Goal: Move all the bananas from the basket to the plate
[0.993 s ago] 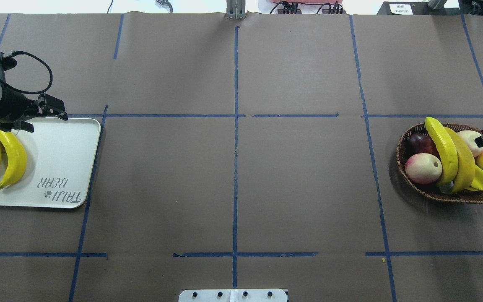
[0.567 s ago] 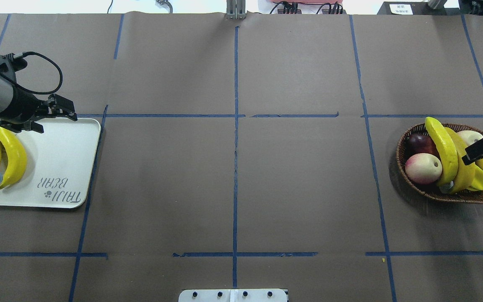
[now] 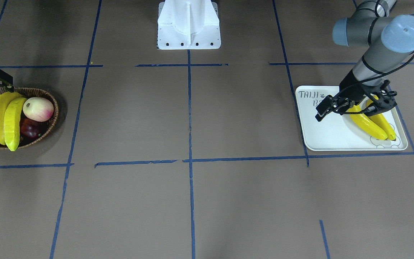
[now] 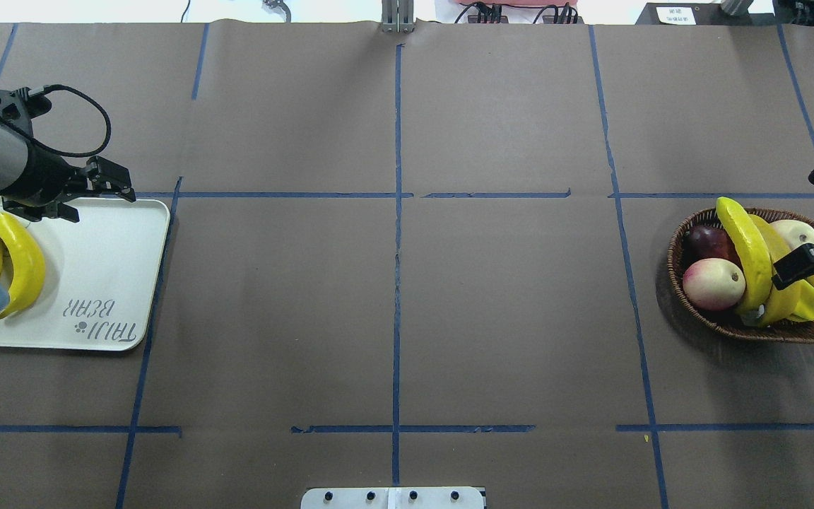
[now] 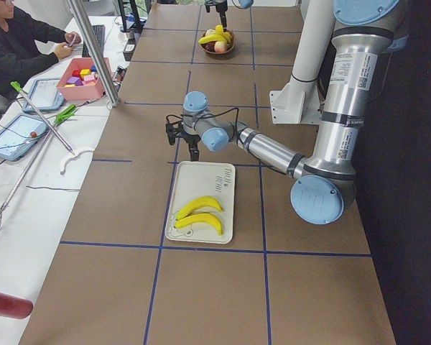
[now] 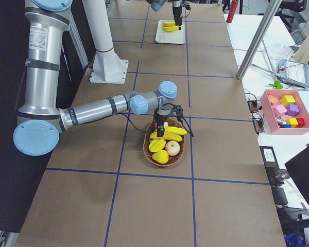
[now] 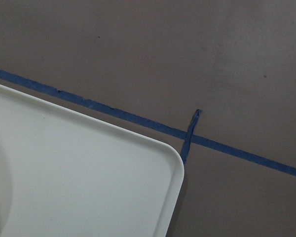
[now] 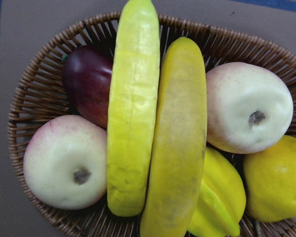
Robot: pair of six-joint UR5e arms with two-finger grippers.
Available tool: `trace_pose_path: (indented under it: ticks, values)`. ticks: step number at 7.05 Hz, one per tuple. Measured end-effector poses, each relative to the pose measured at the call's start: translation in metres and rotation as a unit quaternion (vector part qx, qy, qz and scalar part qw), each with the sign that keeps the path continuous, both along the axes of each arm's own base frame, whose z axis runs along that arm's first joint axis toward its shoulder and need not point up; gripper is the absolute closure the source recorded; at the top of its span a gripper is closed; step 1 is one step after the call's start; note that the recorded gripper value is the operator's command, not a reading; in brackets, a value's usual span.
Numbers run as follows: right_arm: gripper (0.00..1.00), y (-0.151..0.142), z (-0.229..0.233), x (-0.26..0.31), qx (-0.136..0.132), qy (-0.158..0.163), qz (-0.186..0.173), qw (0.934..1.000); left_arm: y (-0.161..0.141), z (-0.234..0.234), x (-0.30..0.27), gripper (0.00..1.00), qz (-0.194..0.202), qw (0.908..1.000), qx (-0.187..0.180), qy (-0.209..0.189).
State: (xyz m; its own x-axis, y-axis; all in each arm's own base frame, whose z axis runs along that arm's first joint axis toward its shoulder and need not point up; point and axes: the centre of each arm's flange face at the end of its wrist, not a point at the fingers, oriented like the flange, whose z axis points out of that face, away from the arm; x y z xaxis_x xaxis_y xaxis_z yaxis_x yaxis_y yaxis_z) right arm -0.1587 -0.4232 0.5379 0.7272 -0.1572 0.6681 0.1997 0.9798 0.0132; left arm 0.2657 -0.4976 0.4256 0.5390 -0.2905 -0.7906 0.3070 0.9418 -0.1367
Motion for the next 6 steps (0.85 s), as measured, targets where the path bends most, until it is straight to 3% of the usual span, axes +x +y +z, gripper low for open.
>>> trace_pose_path:
  ticks: [3,5,6]
  values:
    - [0.03,-0.0096,0.0102,-0.0102,-0.002,0.004,-0.011,0.9999,-0.0012,-0.0044,0.0013,0.00,0.000,1.0000,0.003,0.002]
    - [0.09,-0.0100,0.0117,-0.0119,-0.003,0.004,-0.013,0.9999,-0.0015,-0.0053,0.0015,0.00,-0.001,1.0000,0.004,0.003]
    - [0.17,-0.0102,0.0146,-0.0128,-0.005,0.005,-0.014,0.9999,-0.0015,-0.0054,0.0016,0.00,-0.001,1.0000,0.004,0.003]
